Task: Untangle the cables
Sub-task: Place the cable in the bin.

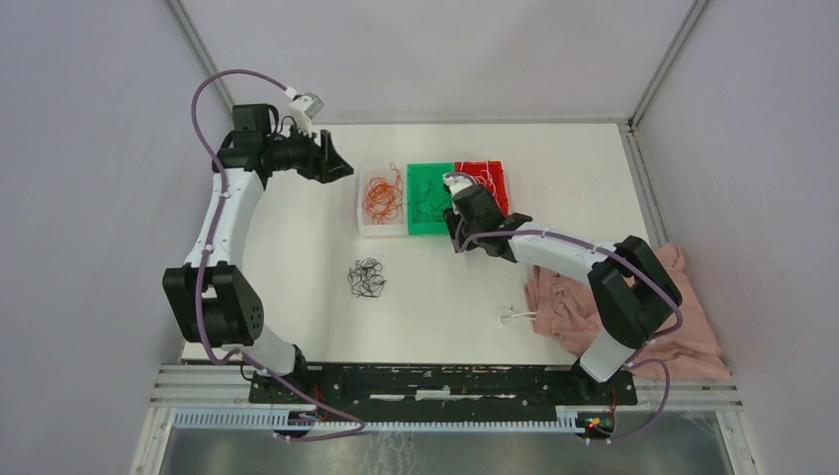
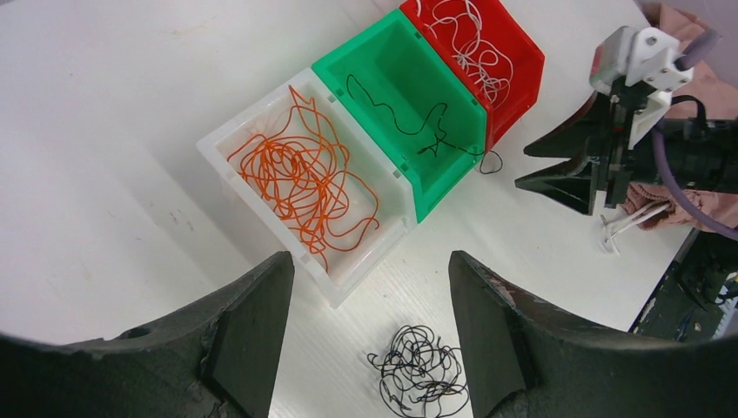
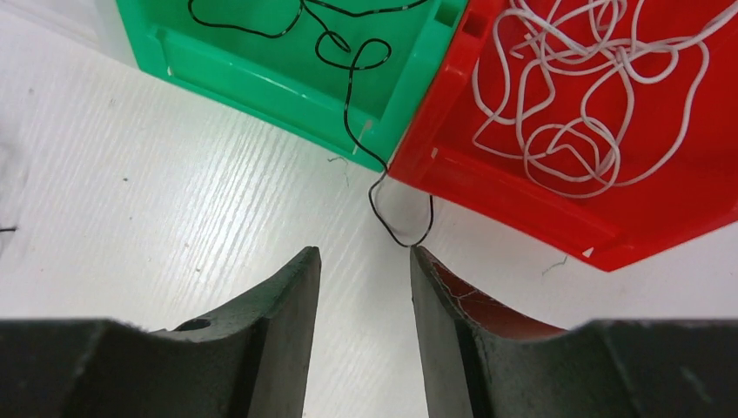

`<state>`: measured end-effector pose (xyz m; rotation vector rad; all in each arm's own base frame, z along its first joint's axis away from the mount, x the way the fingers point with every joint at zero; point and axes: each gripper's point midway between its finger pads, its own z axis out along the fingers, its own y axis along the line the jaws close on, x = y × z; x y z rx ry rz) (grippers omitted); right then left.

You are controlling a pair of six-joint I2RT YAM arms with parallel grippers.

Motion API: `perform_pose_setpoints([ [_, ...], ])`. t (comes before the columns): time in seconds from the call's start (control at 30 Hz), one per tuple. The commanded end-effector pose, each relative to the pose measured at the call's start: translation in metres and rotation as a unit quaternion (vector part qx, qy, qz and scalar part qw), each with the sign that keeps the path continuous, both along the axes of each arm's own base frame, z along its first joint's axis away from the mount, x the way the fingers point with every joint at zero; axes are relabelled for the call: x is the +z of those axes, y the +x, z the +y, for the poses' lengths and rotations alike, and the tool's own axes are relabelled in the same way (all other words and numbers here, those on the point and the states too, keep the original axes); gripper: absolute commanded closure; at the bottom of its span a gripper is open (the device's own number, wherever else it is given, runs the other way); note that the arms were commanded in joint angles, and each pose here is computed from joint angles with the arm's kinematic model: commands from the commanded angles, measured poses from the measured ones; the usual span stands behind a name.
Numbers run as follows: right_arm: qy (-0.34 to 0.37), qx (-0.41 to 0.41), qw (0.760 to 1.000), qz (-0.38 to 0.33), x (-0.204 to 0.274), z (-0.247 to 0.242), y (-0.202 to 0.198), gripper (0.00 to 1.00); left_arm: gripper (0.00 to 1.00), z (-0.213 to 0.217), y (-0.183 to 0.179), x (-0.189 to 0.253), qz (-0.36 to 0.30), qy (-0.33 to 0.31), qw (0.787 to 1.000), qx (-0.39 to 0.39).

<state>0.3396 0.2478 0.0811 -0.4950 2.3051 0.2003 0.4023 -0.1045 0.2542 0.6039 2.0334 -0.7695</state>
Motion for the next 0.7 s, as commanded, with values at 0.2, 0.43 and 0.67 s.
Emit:
perform_pose_setpoints([
  [0.2,0.004,0.002,0.999,-0.037,-0.018,0.023,0.036,0.5,0.27,-0.004,-0.015,0.036,-0.05,-0.01,0.999,-0.013],
  [0.43,-0.006,-0.027,0.999,-0.043,-0.042,0.016,0.042,0.53,0.27,-0.003,-0.016,0.04,-0.056,-0.007,0.998,-0.014],
  [0.67,0.01,-0.047,0.998,-0.047,-0.049,0.013,0.038,0.82,0.27,-0.003,-0.018,0.035,-0.052,-0.004,0.998,-0.016],
])
